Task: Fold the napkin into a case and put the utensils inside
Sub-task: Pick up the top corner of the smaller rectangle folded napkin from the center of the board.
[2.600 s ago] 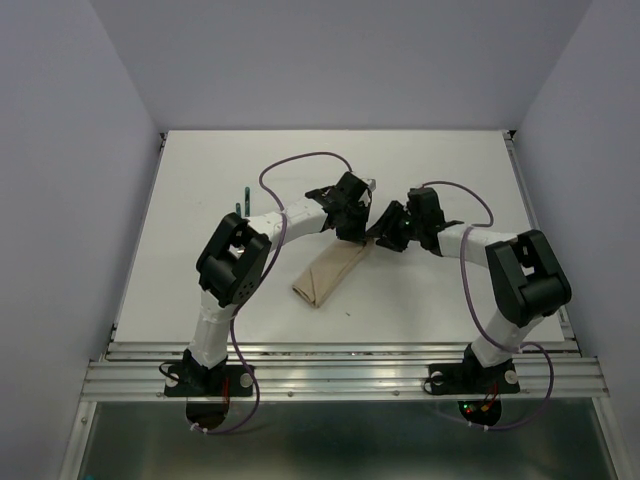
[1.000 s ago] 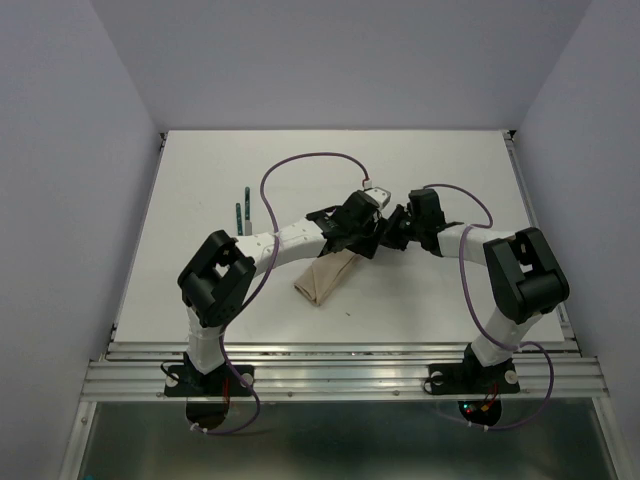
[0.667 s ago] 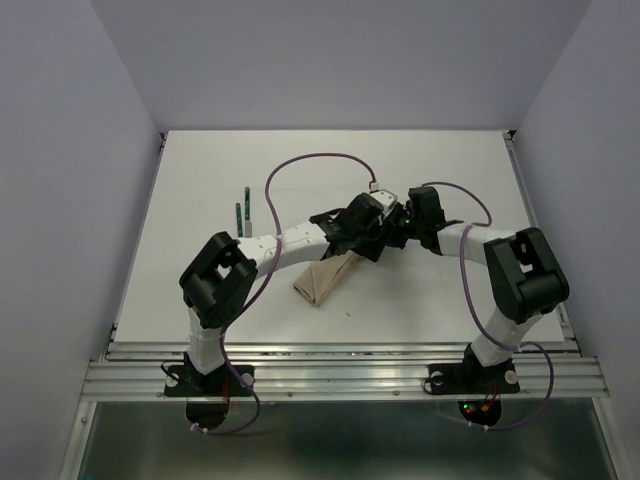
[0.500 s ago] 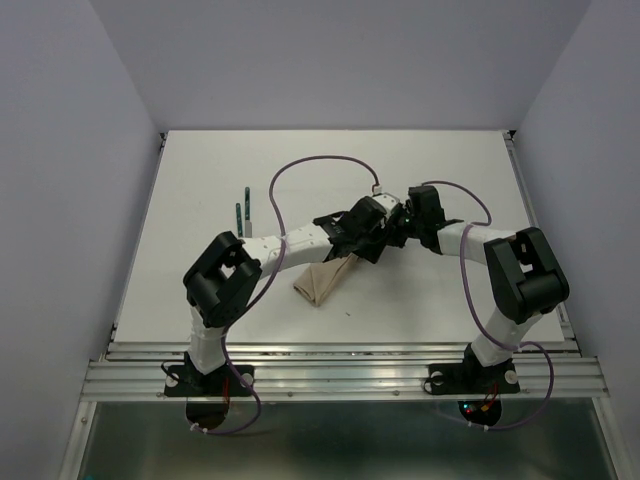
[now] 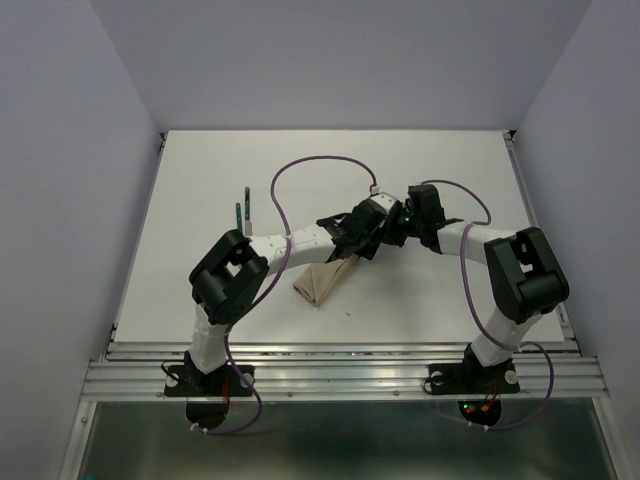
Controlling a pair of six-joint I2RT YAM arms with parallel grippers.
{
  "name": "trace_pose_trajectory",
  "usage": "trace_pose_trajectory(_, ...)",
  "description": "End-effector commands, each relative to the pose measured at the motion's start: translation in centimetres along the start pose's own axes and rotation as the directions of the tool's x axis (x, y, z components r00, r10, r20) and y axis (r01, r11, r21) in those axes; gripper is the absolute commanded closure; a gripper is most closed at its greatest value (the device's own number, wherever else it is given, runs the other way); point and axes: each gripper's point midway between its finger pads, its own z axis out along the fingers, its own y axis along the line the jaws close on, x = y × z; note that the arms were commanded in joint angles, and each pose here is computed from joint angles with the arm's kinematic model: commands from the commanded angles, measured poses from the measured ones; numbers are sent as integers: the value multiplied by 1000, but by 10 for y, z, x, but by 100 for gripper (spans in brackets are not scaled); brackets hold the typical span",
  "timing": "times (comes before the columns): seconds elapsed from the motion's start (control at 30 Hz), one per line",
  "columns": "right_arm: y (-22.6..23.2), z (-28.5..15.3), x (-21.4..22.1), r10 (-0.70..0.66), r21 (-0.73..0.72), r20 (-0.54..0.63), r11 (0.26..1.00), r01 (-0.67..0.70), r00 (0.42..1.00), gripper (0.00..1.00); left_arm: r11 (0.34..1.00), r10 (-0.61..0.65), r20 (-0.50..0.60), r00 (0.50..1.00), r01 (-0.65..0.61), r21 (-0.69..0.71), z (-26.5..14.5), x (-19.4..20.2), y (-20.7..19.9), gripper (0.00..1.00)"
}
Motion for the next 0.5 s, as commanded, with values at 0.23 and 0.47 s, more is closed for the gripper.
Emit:
trace_pose_trajectory(0.23,25,-6,-10,-27,-64,22,998,29,999,99,1000,8,48,999,-6,-27,10,-16,-2,52)
trace_pose_trajectory(0.47,24,-6,-9,-30,-61,19,998,31,999,99,998,-11,72,997,16,-58,7,-23,4,52)
